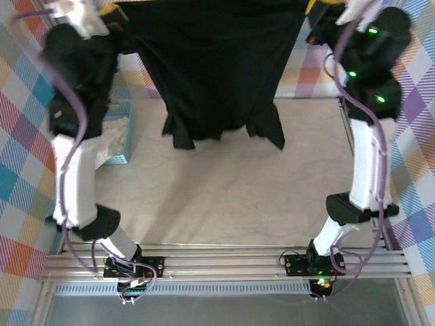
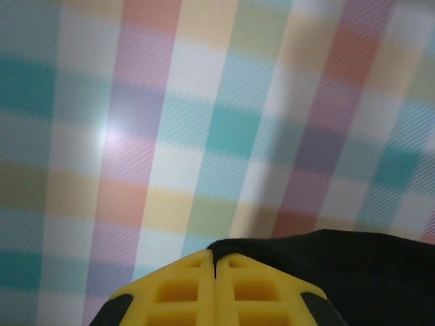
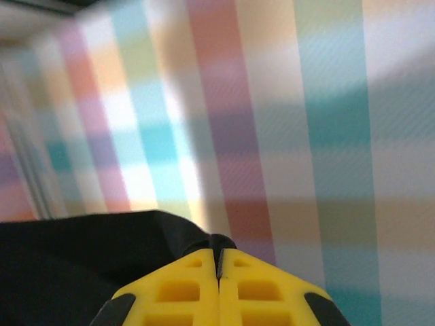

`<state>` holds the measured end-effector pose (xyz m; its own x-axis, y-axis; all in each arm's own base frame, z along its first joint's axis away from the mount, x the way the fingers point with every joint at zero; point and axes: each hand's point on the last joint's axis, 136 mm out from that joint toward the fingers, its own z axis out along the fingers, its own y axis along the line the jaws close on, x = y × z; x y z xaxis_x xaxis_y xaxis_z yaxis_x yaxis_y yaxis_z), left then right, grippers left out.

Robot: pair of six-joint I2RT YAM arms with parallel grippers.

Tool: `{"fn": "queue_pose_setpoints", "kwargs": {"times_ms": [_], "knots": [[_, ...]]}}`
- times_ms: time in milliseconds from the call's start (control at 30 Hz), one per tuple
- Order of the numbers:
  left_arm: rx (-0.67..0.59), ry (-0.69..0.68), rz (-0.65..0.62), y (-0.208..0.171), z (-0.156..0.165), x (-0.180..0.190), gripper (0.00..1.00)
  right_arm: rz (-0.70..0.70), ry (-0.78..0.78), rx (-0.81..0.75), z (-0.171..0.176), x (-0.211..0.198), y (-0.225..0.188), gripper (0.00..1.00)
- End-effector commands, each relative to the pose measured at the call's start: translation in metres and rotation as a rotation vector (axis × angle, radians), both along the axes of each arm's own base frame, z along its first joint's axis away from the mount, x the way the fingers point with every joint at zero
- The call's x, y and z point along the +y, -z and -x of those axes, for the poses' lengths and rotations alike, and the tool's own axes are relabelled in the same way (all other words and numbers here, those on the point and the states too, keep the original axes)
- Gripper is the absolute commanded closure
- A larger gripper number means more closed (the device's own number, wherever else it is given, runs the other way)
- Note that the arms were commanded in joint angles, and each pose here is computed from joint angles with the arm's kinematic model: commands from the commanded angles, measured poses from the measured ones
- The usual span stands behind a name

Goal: Fold the inside-out t-shirt

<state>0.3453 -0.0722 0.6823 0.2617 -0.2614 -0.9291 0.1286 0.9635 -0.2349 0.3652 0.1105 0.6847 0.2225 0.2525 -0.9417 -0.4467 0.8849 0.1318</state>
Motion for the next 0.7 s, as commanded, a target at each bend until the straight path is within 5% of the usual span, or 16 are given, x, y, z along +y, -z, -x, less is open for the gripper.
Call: {"fn": "queue_pose_setpoints", "kwargs": {"times_ms": [0, 167, 400, 567, 667], "knots": [[-0.064, 0.097, -0.042, -0.016, 0.04, -0.005, 1.0, 0.006, -0.061, -0.096, 0.047, 0.001, -0.027, 1.0], [0.14, 0.242, -0.047, 0.072, 0.046, -0.026, 1.0, 0.062, -0.104, 0.094, 0.051, 0.008, 0.041, 1.0], [0.669, 0.583, 0.028, 0.32, 0.086, -0.088, 1.0, 0.106, 0.069, 0.637, 0.083, -0.029, 0.281, 1.0], [1.058, 0.624, 0.0, 0.484, 0.135, -0.111, 0.98, 0.043, 0.096, 1.06, 0.116, -0.034, 0.449, 0.98], [1.182, 0.575, -0.02, 0.541, 0.138, -0.112, 0.95, -0.02, 0.046, 1.202, 0.113, -0.021, 0.507, 0.93]]}}
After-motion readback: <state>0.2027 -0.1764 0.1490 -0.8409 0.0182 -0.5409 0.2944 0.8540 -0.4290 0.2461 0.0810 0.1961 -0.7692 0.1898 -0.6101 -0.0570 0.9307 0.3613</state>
